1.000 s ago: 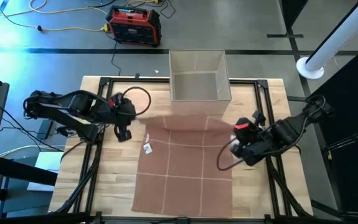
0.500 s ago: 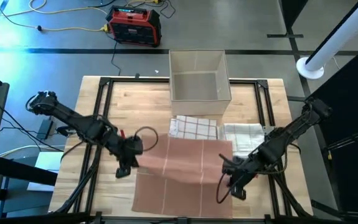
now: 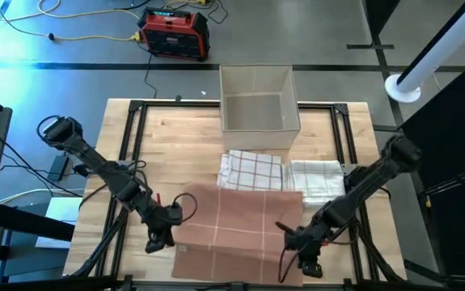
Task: Fold towel
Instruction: Fold the brown towel
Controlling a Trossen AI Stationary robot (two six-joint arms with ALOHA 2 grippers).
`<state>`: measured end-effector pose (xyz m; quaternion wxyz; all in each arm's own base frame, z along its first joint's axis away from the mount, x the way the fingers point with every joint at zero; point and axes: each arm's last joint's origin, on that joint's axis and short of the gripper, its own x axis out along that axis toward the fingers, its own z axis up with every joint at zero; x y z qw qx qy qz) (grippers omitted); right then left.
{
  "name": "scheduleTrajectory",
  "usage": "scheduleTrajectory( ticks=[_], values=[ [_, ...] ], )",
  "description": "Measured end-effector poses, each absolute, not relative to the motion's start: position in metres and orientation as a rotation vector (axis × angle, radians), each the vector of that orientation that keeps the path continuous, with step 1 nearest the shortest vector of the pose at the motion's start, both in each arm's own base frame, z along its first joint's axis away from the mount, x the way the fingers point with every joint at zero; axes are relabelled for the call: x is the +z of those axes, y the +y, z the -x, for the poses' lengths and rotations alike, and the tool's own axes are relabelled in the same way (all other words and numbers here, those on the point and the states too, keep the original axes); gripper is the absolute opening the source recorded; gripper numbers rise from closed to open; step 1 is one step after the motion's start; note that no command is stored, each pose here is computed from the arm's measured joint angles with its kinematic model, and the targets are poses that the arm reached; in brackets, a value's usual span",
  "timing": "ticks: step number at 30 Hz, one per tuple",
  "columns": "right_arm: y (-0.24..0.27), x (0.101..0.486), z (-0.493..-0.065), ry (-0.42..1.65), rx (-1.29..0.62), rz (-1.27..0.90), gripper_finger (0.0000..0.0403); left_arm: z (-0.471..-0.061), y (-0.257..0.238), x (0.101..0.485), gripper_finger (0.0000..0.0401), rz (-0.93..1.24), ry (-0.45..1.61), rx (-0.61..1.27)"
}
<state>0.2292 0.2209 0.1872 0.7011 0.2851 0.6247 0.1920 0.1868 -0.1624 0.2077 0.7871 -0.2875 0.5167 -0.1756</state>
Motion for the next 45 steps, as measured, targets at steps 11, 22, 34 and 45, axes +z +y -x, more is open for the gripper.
scheduleTrajectory(
  ticks=[11,22,34,45],
  values=[
    [0.229,0.171,-0.234,1.432,0.482,-0.633,0.0048,-0.194,-0.189,0.189,0.0066,0.707,1.181,-0.463],
    [0.236,0.170,-0.225,1.710,0.577,-0.816,0.0214,-0.184,-0.194,0.166,0.0162,0.676,1.385,-0.386],
    [0.201,0.194,-0.220,1.489,0.107,-0.763,0.0083,-0.191,-0.175,0.173,0.0114,0.530,1.133,-0.147],
    [0.089,0.245,-0.206,1.346,-0.152,-0.510,0.0049,-0.202,-0.103,0.203,0.0029,0.224,0.974,0.026]
  ],
)
